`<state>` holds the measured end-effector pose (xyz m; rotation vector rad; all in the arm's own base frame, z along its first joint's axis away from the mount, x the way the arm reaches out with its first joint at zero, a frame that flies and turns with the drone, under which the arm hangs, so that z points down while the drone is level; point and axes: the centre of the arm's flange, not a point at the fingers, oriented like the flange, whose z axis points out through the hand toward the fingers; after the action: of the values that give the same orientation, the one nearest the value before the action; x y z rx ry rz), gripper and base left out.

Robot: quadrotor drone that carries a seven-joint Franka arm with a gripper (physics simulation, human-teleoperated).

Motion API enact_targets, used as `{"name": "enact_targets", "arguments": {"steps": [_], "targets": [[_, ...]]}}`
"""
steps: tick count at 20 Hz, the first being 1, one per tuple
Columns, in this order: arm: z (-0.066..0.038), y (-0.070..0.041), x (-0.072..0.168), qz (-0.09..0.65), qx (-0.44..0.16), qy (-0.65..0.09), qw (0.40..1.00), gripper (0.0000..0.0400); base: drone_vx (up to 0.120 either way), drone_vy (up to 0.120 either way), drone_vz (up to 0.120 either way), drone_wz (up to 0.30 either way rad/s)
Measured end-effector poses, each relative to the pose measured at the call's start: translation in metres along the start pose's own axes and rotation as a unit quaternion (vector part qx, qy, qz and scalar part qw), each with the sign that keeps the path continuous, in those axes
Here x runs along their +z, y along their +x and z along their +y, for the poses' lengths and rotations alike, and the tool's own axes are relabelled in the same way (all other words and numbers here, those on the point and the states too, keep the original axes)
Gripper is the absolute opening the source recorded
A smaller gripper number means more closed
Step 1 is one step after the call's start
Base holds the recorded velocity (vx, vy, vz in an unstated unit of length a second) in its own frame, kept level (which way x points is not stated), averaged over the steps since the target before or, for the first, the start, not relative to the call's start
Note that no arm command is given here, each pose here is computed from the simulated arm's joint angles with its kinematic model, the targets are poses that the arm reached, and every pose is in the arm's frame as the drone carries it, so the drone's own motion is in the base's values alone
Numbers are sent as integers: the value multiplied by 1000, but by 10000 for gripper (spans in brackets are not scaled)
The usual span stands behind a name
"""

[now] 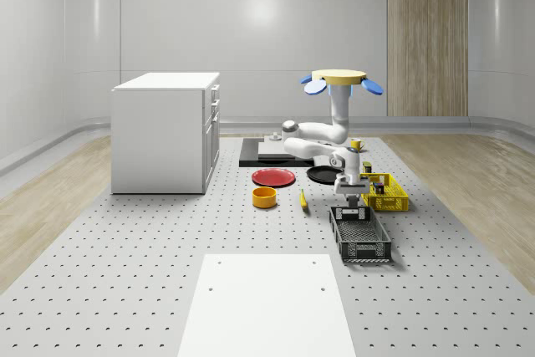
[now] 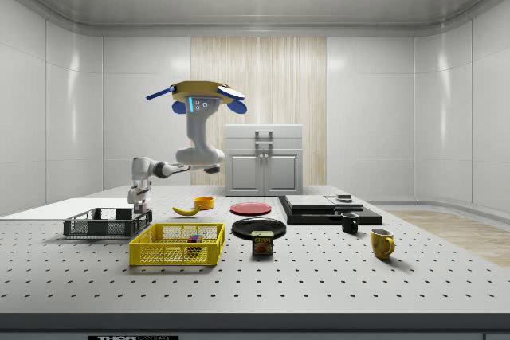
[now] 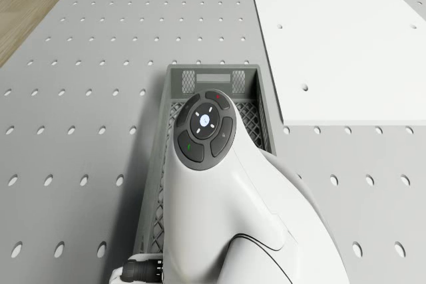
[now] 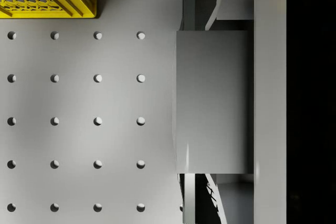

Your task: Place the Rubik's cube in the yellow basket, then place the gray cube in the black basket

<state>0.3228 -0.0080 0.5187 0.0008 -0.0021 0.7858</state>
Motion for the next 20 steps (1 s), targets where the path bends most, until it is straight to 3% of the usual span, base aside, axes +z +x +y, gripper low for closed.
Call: {"name": "enact_targets", "arguments": {"steps": [9,15,20], "targets": [[0,0,0,0,0,0,1000,250,120,0,0,0],[0,0,0,0,0,0,1000,250,120,0,-100,0],[0,0,2,0,0,0,1000,250,64,0,0,0]]}}
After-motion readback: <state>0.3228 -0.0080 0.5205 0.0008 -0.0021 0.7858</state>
